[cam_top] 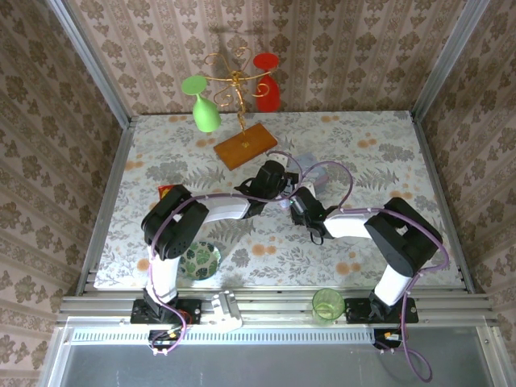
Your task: Unlock a padlock with a key
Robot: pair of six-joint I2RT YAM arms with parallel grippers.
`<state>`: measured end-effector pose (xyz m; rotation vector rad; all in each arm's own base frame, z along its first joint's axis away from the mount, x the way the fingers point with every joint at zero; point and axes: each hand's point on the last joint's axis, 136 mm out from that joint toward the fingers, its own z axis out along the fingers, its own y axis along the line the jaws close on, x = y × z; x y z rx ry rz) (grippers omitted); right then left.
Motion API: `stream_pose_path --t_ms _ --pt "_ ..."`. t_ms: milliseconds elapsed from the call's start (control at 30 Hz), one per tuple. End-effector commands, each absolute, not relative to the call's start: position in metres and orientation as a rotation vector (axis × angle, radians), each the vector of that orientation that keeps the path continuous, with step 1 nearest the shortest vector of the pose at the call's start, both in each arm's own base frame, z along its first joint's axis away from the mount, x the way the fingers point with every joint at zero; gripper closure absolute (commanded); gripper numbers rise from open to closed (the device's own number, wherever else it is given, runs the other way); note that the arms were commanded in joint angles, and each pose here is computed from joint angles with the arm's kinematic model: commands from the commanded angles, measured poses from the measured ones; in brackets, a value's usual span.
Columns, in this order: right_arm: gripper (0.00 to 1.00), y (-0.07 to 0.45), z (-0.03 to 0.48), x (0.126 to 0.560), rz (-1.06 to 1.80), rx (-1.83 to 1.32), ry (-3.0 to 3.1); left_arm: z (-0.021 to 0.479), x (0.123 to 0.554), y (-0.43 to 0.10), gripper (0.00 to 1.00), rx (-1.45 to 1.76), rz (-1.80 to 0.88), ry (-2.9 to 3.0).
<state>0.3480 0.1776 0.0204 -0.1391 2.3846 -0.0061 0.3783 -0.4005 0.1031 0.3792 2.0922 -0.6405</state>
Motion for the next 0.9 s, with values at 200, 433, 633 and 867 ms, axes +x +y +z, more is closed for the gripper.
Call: stream_pose_path --t_ms 200,433,633,867 --pt "0.63 0.150 0.017 0.359 -0.146 -0.011 2.319 -0.020 0.325 -0.355 0.64 0.461 -0.442 2.493" --pt "0.65 0.111 0.034 0.363 -0.072 0.285 2.214 -0.030 0.318 -0.350 0.65 0.457 -0.434 2.512" --pt "0.62 0.105 0.043 0.371 0.062 0.259 2.230 -0.032 0.315 -0.348 0.65 0.455 -0.437 2.513" --pt "0.63 0.088 0.047 0.344 0.051 0.345 2.316 -0.021 0.321 -0.350 0.65 0.455 -0.440 2.495"
